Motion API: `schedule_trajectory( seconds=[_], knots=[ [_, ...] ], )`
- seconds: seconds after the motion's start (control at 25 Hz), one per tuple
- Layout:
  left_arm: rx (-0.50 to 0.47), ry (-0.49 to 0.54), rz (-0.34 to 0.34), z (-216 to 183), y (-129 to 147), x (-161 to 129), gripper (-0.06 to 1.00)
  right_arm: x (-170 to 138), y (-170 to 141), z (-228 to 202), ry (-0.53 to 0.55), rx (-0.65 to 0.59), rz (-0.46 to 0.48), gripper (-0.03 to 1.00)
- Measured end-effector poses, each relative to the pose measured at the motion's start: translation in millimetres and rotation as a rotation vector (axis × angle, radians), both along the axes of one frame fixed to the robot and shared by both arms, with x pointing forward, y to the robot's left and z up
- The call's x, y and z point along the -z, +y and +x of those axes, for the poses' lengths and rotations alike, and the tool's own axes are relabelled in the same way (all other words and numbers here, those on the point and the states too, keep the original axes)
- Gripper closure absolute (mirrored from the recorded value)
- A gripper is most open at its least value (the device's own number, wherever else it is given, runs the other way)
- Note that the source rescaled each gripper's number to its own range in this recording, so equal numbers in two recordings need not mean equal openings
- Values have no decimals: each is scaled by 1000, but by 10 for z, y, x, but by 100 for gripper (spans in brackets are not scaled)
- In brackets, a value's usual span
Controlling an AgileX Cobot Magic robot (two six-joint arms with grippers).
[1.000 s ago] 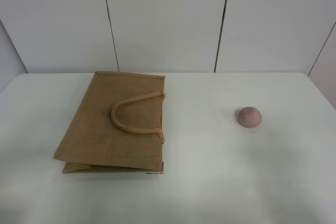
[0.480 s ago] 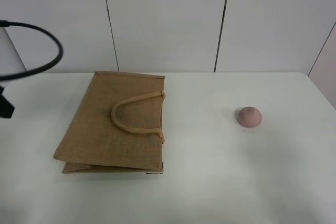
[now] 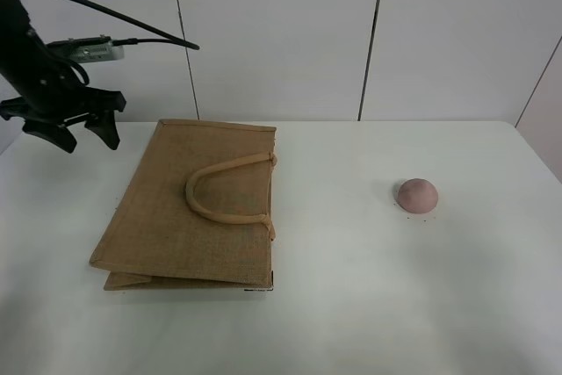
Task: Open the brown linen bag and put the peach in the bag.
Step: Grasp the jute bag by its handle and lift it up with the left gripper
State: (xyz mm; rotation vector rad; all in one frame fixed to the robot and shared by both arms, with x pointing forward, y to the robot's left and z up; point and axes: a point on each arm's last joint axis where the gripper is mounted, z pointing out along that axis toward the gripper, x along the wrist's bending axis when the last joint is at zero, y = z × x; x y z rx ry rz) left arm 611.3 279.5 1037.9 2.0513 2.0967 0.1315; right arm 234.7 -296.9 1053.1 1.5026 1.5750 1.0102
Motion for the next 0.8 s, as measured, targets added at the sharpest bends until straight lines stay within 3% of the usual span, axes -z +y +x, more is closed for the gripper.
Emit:
schedule_trajectory(
  seconds=[0.48,0.8],
  knots=[
    [123,83,-4,452,-892,563,-1,0,0,0,0,0,0,-3],
    [84,95,-7,589,-981,970,-1,0,0,0,0,0,0,-3]
  ],
)
